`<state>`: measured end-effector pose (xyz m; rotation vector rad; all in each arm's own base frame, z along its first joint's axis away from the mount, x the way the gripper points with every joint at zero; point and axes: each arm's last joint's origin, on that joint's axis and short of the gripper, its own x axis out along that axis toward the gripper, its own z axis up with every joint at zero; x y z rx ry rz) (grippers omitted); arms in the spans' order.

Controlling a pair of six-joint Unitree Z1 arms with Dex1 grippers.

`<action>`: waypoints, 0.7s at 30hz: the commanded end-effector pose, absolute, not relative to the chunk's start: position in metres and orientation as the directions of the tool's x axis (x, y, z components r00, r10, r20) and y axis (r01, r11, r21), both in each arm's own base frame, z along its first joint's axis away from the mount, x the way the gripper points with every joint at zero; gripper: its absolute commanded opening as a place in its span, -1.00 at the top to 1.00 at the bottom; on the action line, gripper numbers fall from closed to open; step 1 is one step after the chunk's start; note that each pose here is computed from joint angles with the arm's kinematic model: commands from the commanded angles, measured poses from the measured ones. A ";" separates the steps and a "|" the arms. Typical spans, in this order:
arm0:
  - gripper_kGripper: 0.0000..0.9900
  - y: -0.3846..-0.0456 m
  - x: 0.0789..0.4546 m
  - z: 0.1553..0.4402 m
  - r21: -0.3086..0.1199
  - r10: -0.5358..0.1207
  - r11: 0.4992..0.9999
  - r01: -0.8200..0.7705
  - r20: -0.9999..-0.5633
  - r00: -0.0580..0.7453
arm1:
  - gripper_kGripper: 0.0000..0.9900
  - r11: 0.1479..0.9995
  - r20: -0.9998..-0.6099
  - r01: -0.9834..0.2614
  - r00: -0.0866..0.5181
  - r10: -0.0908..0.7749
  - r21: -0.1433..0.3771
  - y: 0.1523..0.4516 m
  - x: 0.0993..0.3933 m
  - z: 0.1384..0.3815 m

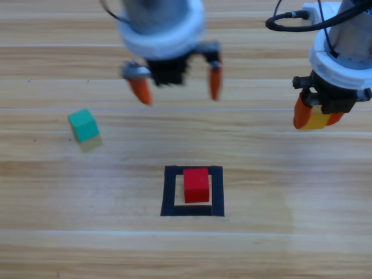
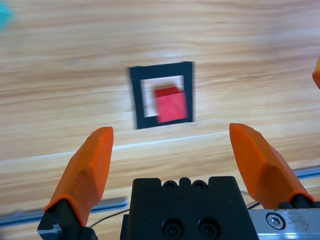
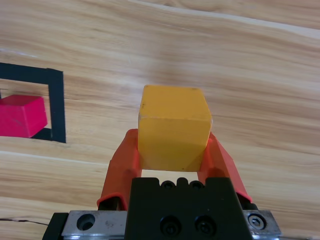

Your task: Stack the blocks in the rectangular block: red at the bottom, yellow in the middle, green on top

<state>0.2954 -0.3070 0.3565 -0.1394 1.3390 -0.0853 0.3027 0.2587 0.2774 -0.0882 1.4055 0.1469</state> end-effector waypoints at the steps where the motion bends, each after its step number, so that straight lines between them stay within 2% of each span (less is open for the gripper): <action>1: -1.00 -0.188 0.332 0.370 -0.073 -0.042 0.989 -0.130 -0.972 0.230 | 1.00 0.977 -0.987 -0.213 0.145 0.066 0.034 0.301 0.277 0.296; 4: -1.00 -0.146 0.349 0.373 -0.033 -0.011 0.995 -0.090 -0.970 0.241 | 1.00 0.973 -0.998 -0.228 0.047 0.040 0.029 0.335 0.278 0.286; 7: -1.00 -0.118 0.356 0.371 0.000 0.017 0.997 -0.073 -0.973 0.232 | 1.00 0.973 -0.999 -0.226 0.002 0.045 0.043 0.356 0.275 0.281; 10: -1.00 -0.104 0.357 0.370 0.014 0.026 0.998 -0.054 -0.974 0.225 | 1.00 0.975 -0.997 -0.208 -0.038 0.065 0.071 0.371 0.274 0.277; 14: -1.00 -0.095 0.349 0.377 0.013 0.023 0.999 -0.045 -0.972 0.232 | 1.00 0.980 -0.994 -0.170 -0.064 0.090 0.099 0.388 0.276 0.270; 21: -1.00 -0.085 0.347 0.375 -0.008 0.001 0.999 -0.040 -0.977 0.215 | 1.00 0.986 -0.994 -0.143 -0.073 0.077 0.087 0.408 0.276 0.253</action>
